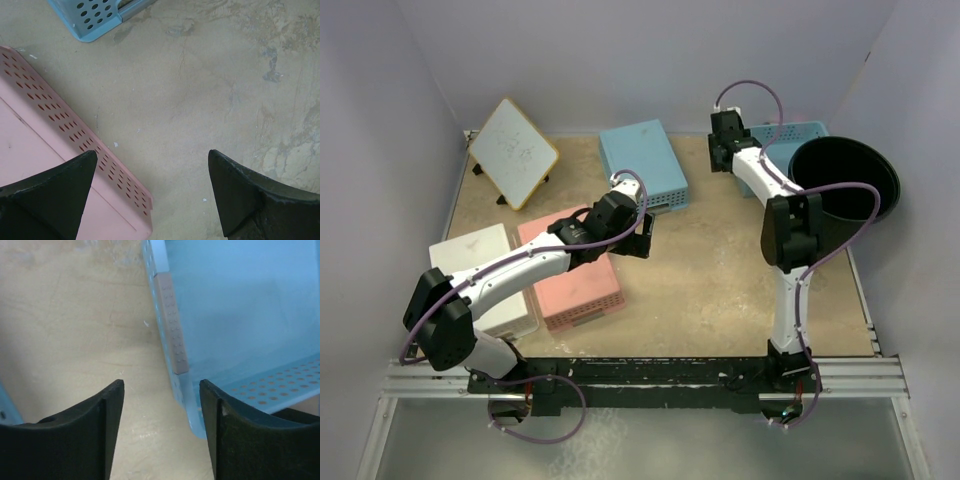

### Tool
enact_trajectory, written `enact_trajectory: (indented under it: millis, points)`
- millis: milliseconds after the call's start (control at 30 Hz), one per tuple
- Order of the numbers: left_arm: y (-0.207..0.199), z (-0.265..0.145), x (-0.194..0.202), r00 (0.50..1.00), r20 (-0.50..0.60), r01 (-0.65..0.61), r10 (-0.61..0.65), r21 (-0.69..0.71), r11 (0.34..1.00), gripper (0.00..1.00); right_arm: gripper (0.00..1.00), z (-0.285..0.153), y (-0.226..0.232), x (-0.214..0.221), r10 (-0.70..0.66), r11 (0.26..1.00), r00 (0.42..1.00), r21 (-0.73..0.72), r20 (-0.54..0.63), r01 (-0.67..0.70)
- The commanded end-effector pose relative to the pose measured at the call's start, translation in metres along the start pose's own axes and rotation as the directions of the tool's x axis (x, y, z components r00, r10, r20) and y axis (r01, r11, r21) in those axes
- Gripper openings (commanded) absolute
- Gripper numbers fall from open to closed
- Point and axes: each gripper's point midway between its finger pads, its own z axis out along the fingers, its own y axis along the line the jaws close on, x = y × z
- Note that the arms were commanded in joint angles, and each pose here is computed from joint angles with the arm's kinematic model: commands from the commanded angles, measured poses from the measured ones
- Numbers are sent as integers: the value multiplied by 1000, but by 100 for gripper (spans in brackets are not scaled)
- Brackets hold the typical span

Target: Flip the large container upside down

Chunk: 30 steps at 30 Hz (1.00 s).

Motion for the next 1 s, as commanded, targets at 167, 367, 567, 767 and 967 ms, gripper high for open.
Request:
enact_trajectory:
  millis: [167, 367, 567, 767, 967]
  points:
    - [-1, -3, -6, 1000, 19, -13, 13, 1, 1000, 89, 29, 8, 0, 8, -25, 999, 999, -21, -33, 24]
    - [-6, -1, -11, 999, 29, -20, 20, 4, 1000, 89, 0, -29, -7, -22, 10, 996, 999, -86, 42, -7]
    - [-5, 2, -17, 998, 60, -10, 10, -6, 1000, 89, 0, -97, 5, -56, 110, 945, 985, -321, 131, -63]
    - [-15, 21, -6, 1000, 25, -2, 2, 33, 999, 89, 0, -176, 22, -64, 220, 814, 961, -574, 166, -87]
    - [-12, 24, -14, 999, 23, 27, -28, 29, 999, 89, 0, -254, 28, -46, 266, 683, 948, -728, 174, -58]
